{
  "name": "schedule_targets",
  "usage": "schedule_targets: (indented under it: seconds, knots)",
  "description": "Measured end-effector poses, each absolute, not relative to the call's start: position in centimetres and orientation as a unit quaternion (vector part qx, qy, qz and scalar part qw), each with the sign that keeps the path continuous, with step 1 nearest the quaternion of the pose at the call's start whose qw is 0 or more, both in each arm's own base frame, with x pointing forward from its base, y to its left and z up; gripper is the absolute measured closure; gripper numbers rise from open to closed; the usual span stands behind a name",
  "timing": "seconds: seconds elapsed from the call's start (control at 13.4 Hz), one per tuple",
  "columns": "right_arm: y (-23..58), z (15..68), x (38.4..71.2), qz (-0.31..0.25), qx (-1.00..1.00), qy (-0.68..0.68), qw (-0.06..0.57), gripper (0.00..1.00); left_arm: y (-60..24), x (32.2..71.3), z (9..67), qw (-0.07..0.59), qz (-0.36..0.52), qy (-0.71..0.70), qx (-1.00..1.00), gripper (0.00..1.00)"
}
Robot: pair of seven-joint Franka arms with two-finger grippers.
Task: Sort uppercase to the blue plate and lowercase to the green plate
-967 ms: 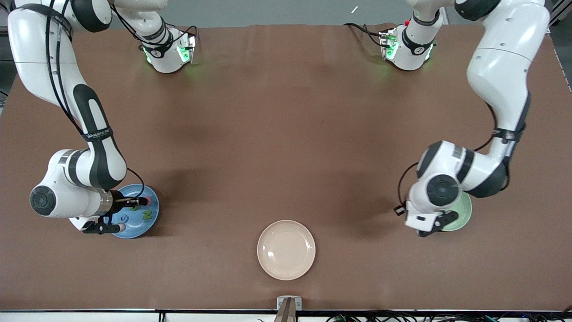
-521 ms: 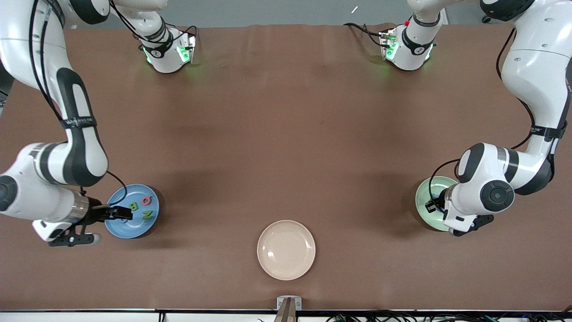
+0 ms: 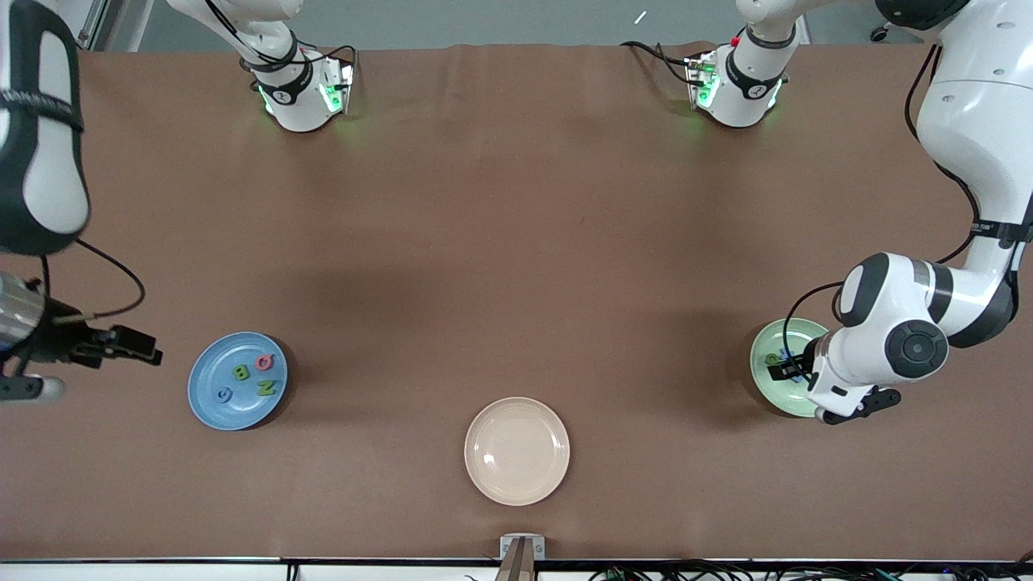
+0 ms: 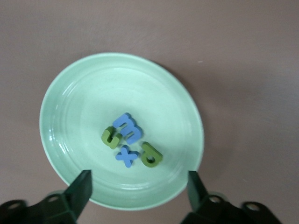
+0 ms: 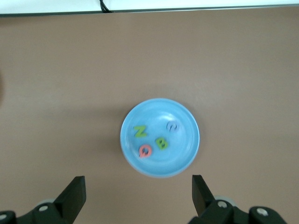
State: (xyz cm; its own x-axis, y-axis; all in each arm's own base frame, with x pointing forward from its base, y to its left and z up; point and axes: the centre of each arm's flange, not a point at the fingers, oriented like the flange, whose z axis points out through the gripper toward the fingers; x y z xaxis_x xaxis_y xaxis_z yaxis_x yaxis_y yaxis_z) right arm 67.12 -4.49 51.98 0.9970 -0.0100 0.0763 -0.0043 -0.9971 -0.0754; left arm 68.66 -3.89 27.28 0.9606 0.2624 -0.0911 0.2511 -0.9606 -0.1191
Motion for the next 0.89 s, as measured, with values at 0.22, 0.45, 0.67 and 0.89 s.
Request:
schedule_targets:
  seconds: [0.22,0.45,0.67,0.89]
  knots:
    - [-4.1,58.2,63.9,-0.053,-0.998,0.007,0.037,0.0,-4.7,69.4,34.3,0.058,0.001,-0.096,-0.994,0.0]
    - [-4.1,62.4,60.8,-0.05,-0.999,0.002,0.014,0.0,-4.6,69.1,42.1,0.078,-0.045,-0.074,-0.993,0.0]
    - [-3.8,63.4,59.7,-0.043,-0.999,-0.002,0.005,0.0,-7.0,66.8,48.7,0.095,-0.059,-0.054,-0.992,0.0]
    - [-3.3,63.1,59.7,-0.037,-0.999,-0.007,0.004,0.0,-9.9,64.2,52.7,0.085,-0.05,-0.049,-0.994,0.0]
